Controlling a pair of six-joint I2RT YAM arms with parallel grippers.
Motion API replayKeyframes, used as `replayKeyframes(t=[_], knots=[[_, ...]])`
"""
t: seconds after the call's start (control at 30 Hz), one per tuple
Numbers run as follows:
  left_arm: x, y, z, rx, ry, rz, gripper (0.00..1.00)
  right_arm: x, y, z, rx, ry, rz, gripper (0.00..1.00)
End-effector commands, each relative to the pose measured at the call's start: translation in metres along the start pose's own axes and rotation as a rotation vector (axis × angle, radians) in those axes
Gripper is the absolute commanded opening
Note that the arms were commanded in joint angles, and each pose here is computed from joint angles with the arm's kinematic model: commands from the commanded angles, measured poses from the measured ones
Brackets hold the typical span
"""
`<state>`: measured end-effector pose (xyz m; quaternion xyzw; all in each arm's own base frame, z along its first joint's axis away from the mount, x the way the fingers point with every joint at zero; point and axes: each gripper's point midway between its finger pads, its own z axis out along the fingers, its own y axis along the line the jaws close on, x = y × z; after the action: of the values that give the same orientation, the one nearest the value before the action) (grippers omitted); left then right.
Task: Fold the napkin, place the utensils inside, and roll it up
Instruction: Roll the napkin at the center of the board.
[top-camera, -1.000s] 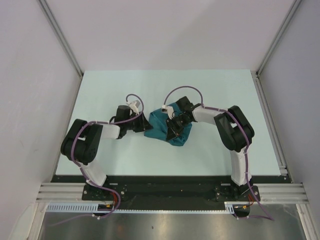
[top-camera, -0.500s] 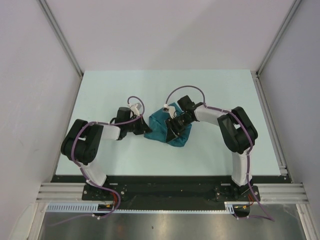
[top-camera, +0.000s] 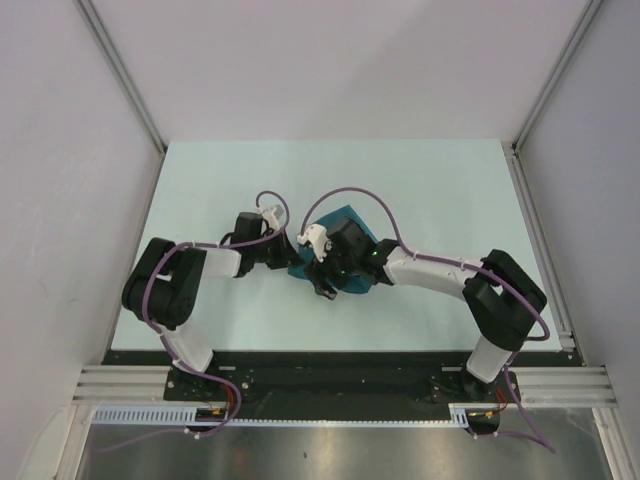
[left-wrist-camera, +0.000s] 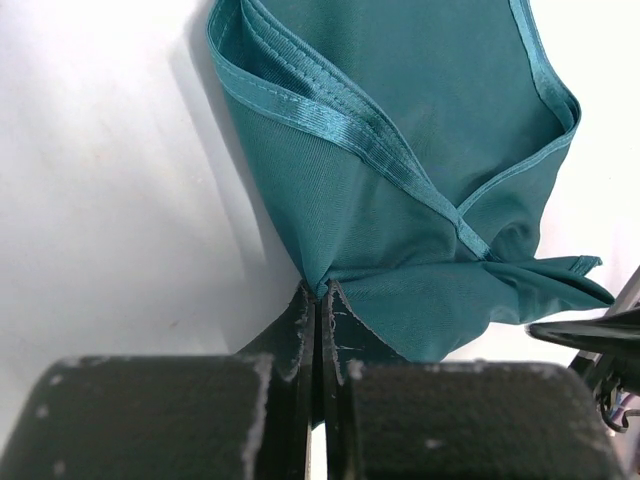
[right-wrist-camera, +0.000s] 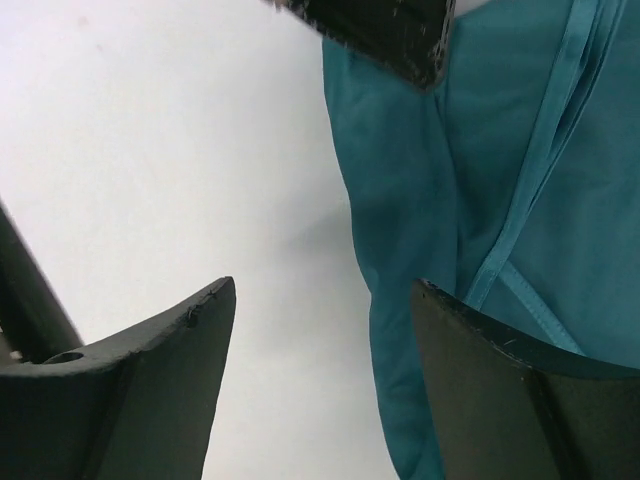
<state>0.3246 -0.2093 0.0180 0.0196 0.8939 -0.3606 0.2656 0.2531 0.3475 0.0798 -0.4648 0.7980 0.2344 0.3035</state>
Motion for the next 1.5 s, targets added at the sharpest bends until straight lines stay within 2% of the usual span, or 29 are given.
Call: replayKeyframes(t=[0.0, 0.17, 0.43, 0.67, 0.87, 1.03, 1.27, 1.47], knots=[[0.011, 0.008, 0.001, -0.040, 0.051, 0.013, 0.00, -0.001, -0.028, 0.004, 0.190, -0.024, -0.035, 0.75], [0.011, 0.009, 0.001, -0.045, 0.052, 0.016, 0.00, 0.017, -0.027, -0.007, 0.249, -0.024, 0.015, 0.75], [0.009, 0.009, 0.001, -0.050, 0.051, 0.019, 0.00, 0.039, -0.027, -0.022, 0.254, -0.013, 0.106, 0.73], [0.009, 0.009, 0.000, -0.052, 0.049, 0.023, 0.00, 0.044, -0.041, -0.034, 0.286, -0.018, 0.148, 0.73], [0.008, 0.008, 0.000, -0.050, 0.048, 0.023, 0.00, 0.020, -0.040, -0.055, 0.298, -0.094, 0.142, 0.72], [0.008, 0.009, 0.001, -0.051, 0.051, 0.024, 0.00, -0.008, -0.014, -0.071, 0.236, -0.163, 0.114, 0.72], [0.007, 0.008, 0.000, -0.052, 0.049, 0.024, 0.00, 0.016, 0.013, -0.052, 0.103, -0.085, 0.172, 0.68], [0.007, 0.008, 0.000, -0.054, 0.051, 0.024, 0.00, 0.037, 0.011, -0.044, 0.114, -0.025, 0.209, 0.67]])
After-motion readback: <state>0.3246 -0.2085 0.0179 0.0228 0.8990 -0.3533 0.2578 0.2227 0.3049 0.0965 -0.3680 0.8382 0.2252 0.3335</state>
